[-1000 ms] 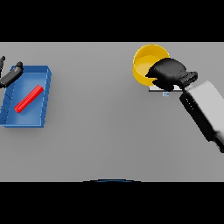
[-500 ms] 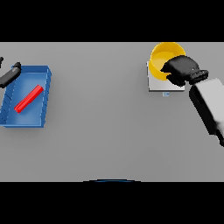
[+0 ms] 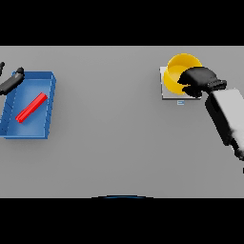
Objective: Pick up the red beaker and tilt it to pour out 1 green nut into yellow bowl. Pick up the yellow bowl and place it on the metallic measuring scale.
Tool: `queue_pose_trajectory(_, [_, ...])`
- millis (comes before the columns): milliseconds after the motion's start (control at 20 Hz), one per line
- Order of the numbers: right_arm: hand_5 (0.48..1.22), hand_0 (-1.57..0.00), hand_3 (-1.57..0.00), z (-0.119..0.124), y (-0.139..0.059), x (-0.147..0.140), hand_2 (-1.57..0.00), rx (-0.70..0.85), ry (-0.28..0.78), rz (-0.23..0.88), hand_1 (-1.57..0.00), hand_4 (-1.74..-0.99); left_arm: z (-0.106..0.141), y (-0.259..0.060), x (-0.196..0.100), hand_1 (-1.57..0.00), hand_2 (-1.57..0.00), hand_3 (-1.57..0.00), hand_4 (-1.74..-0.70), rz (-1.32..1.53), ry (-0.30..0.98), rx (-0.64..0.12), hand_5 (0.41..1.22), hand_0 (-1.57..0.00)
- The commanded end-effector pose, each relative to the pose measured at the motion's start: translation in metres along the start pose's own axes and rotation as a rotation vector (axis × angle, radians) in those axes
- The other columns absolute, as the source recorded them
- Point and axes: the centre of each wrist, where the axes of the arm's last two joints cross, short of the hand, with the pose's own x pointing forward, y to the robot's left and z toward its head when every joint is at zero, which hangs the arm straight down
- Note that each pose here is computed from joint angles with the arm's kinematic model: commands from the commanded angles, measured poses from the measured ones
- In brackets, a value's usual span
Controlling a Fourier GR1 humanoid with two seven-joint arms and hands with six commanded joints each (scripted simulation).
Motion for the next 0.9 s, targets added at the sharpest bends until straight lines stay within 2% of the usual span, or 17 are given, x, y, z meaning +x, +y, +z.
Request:
queue_pose_trajectory(0, [1.221,-1.40,-1.36,0.0006,-0.0016,-0.0016,-1.39,0.009,-0.005,-0.006,-1.57,-1.741,-0.0002,-0.0012,0.0017,0.00,0.00,0.00,-0.73,-0.001,0.010,-0.001,0.715,0.00])
queue_pose_trajectory(50, [1.221,-1.33,-1.20,0.0015,-0.0042,-0.0037,-1.42,0.008,-0.003,-0.012,-1.46,-1.741,0.0004,-0.0008,-0.0011,0.00,0.00,0.00,-0.73,-0.001,0.007,0.000,0.717,0.00])
queue_pose_trajectory(100, [1.221,-1.13,-1.06,0.0009,-0.0044,-0.0034,-1.33,0.011,-0.006,-0.024,-1.32,-1.701,0.0008,-0.0017,-0.0009,0.00,0.00,0.00,-0.73,0.001,0.004,-0.005,0.720,0.00])
queue_pose_trajectory(200, [1.072,-0.72,-0.83,0.0017,-0.0040,-0.0053,-1.04,0.016,-0.001,-0.044,-0.98,-1.619,-0.0019,-0.0027,-0.0033,0.00,0.00,0.00,-0.73,-0.001,0.005,-0.010,0.728,0.00])
queue_pose_trajectory(350, [0.933,-0.37,-0.61,0.0022,-0.0068,-0.0052,-0.69,0.036,0.026,-0.045,-0.58,-1.539,-0.0024,-0.0019,-0.0012,0.00,0.00,0.00,-0.73,0.008,-0.002,-0.015,0.717,0.00])
queue_pose_trajectory(450, [0.877,-0.24,-0.53,0.0021,-0.0078,-0.0033,-0.52,0.046,0.011,-0.012,-0.38,-1.501,-0.0020,-0.0001,-0.0010,0.00,0.00,0.00,-0.72,0.003,-0.005,-0.009,0.708,0.00])
queue_pose_trajectory(550, [0.842,-0.15,-0.45,0.0011,-0.0061,-0.0038,-0.37,0.051,-0.005,0.008,-0.24,-1.469,-0.0008,-0.0007,-0.0021,0.00,0.00,0.00,-0.72,0.007,-0.003,-0.007,0.703,0.00])
queue_pose_trajectory(700, [0.799,-0.08,-0.35,0.0024,-0.0047,-0.0078,-0.20,0.075,0.023,-0.004,-0.12,-1.431,-0.0008,0.0007,0.0001,0.00,0.00,0.00,-0.72,0.016,-0.007,-0.009,0.697,0.00])
queue_pose_trajectory(850, [0.759,-0.04,-0.27,0.0028,-0.0050,-0.0096,-0.10,0.089,0.041,-0.013,-0.06,-1.410,-0.0018,-0.0024,0.0003,0.00,0.00,0.00,-0.72,0.006,-0.004,-0.013,0.693,0.00])
